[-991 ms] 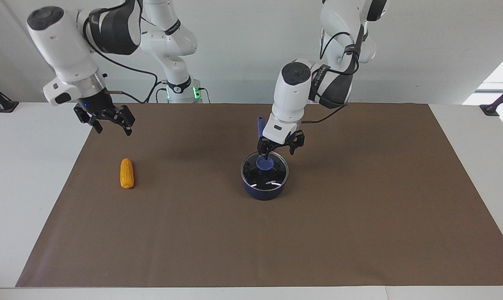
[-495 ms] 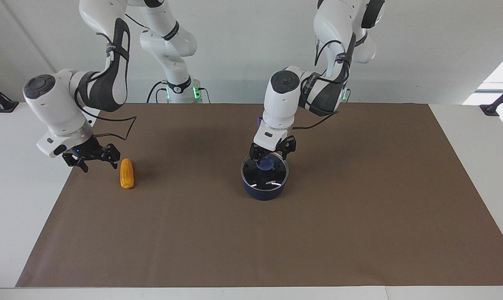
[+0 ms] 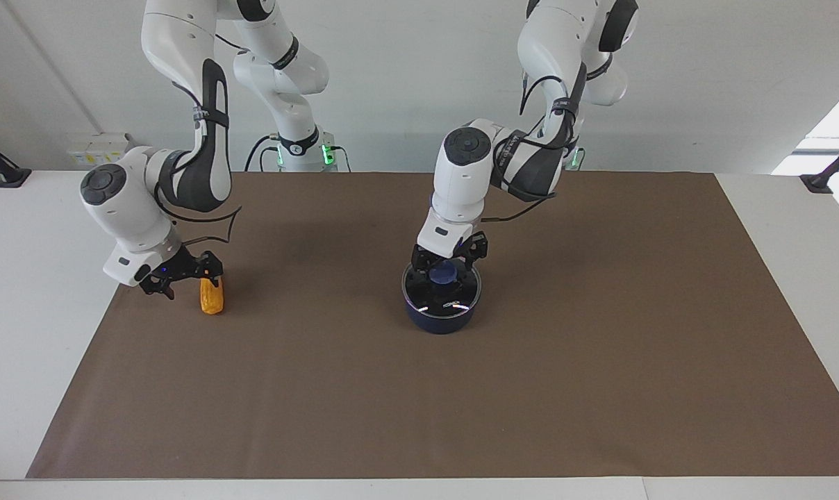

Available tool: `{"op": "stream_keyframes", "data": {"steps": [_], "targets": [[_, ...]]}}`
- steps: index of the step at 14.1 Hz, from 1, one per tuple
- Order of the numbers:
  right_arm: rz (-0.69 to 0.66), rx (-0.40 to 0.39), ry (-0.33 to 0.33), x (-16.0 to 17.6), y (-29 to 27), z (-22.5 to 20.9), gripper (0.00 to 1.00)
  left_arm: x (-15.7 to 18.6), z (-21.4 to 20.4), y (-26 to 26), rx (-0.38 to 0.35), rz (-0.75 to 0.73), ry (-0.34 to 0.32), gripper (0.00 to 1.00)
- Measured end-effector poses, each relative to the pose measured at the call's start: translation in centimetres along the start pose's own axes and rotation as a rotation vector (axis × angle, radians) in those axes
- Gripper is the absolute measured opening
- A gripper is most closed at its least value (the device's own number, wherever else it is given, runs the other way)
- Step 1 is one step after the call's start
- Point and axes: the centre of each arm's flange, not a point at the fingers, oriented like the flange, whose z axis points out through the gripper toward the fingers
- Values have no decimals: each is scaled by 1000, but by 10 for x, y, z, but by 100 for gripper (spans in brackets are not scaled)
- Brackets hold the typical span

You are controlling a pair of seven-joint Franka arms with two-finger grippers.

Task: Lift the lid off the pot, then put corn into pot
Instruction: 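Grasp the lid knob with the left gripper while the right gripper reaches the corn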

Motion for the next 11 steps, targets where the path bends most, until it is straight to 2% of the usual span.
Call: {"op": "stream_keyframes", "data": {"steps": [2, 7, 9, 10, 11], "targets": [[-14, 7, -12, -3, -5, 10, 100, 0, 1, 0, -1, 0, 1, 100], [-116, -13, 15, -4, -5, 32, 100, -2, -3, 6, -10, 7, 9, 99], [-118, -10, 11, -5, -5, 34, 100, -6, -3, 9, -10, 12, 9, 96], [-118, -7, 6, -7, -6, 38, 100, -7, -3, 10, -10, 13, 9, 88], [-118, -6, 5, -8, -7, 40, 100, -8, -3, 10, -10, 14, 9, 88]]}}
